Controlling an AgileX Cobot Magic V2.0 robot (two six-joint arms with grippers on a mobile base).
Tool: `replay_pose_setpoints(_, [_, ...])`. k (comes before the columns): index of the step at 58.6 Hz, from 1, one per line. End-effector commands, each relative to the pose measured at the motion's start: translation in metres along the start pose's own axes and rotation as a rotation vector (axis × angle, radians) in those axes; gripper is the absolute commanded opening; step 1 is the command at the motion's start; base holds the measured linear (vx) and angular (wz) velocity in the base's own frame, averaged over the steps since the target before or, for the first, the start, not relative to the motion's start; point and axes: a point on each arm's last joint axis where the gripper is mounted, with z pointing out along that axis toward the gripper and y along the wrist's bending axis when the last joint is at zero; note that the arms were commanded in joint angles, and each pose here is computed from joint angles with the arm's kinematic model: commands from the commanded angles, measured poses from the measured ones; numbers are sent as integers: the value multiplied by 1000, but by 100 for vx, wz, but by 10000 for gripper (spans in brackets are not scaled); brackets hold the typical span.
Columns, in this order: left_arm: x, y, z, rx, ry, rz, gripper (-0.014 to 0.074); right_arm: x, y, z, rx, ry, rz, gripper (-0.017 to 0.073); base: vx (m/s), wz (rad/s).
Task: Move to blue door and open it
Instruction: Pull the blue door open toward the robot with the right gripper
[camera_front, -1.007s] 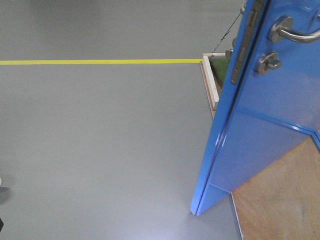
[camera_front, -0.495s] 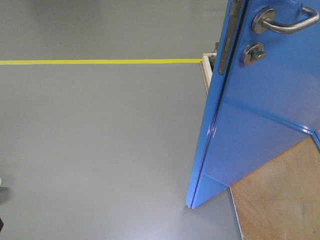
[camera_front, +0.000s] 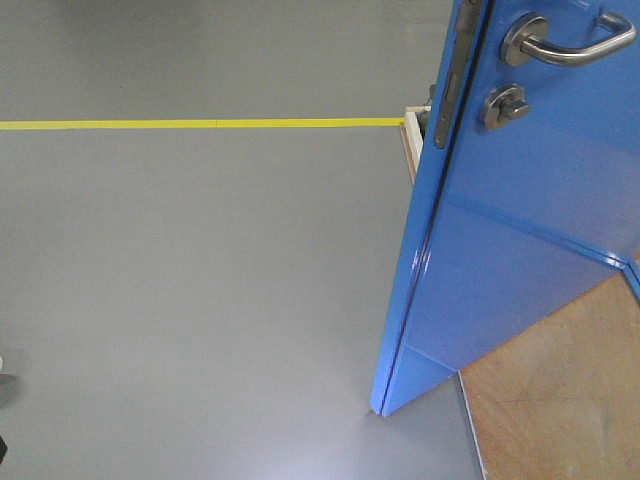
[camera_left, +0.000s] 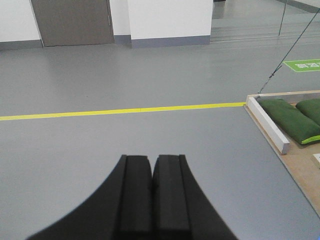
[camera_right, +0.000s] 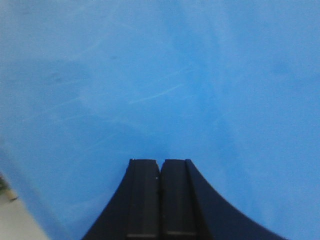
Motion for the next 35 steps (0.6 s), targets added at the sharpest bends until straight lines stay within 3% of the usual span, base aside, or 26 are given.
replay_pose_setpoints(1, [-17, 0, -4, 7, -122, -8, 73, -24, 14, -11, -82, -122, -17, 12, 0, 0])
replay_pose_setpoints(35, [-17, 0, -4, 7, -122, -8, 73, -24, 14, -11, -82, -122, -17, 12, 0, 0])
